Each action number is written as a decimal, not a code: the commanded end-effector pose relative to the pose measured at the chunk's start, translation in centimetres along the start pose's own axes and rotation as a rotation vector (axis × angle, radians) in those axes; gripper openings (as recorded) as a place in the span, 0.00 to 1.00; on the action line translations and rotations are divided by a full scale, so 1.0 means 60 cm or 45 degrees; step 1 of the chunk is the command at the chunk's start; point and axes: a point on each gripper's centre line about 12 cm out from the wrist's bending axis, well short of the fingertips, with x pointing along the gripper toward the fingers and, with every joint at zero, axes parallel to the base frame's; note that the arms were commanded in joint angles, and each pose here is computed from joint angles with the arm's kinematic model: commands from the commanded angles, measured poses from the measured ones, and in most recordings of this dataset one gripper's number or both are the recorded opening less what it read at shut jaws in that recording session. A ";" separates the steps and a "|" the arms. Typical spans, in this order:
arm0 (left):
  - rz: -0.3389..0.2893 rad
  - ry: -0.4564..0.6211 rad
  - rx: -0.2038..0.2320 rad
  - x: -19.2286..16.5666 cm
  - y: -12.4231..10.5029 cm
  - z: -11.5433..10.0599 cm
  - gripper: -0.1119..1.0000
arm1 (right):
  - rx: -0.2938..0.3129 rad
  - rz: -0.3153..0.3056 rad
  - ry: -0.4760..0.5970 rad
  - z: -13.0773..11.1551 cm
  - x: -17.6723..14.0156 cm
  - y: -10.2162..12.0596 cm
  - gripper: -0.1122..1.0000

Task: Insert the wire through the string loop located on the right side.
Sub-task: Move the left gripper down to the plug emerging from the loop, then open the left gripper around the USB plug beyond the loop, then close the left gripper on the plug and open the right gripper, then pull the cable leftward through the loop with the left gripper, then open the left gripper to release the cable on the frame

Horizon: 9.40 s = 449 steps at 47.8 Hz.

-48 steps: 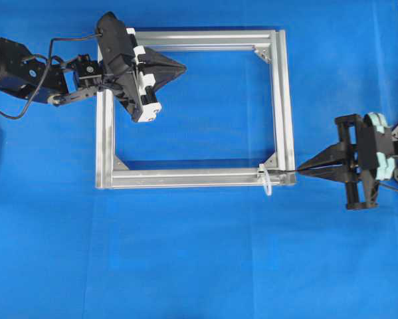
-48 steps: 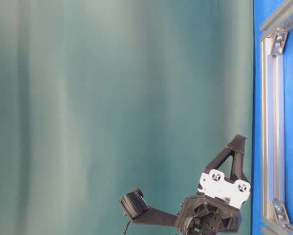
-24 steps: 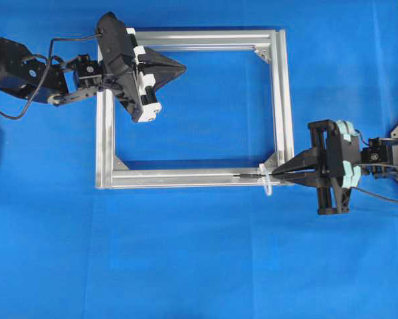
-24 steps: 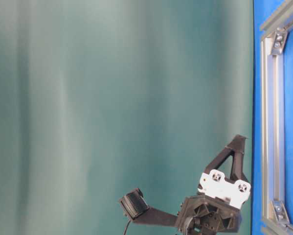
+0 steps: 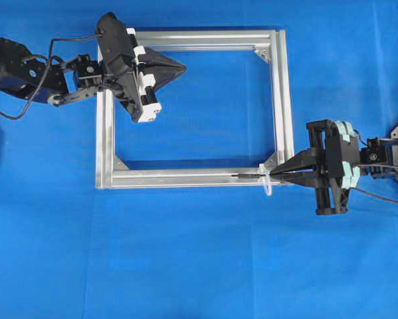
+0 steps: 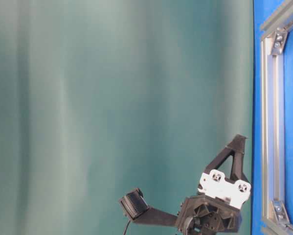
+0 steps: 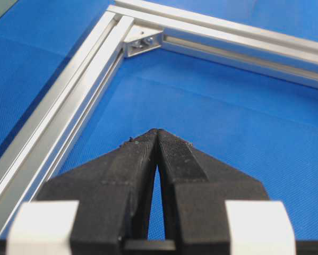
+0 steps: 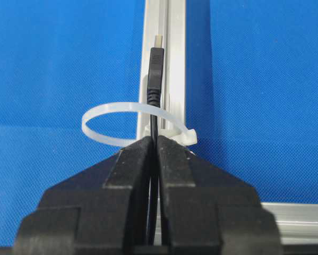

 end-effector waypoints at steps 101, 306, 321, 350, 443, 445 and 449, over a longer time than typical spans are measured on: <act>-0.463 0.110 0.035 0.085 -0.301 0.078 0.10 | 0.001 0.005 -0.027 0.012 0.003 0.003 0.07; -0.448 0.166 0.049 0.118 -0.301 0.004 0.17 | -0.003 0.018 -0.023 0.013 0.004 0.007 0.23; -0.455 0.176 0.054 0.076 -0.291 0.012 0.17 | -0.004 0.017 -0.023 0.012 0.003 0.007 0.93; -0.494 0.280 0.082 -0.098 -0.241 -0.024 0.17 | -0.006 0.036 -0.004 0.018 -0.001 0.013 0.90; -0.521 0.466 0.107 -0.305 -0.143 -0.101 0.83 | -0.007 0.057 0.003 0.038 -0.003 0.021 0.90; -0.521 0.464 0.106 -0.305 -0.143 -0.100 0.80 | -0.007 0.057 0.003 0.038 -0.003 0.021 0.90; -0.521 0.464 0.106 -0.304 -0.144 -0.099 0.75 | -0.006 0.058 -0.001 0.039 -0.004 0.021 0.90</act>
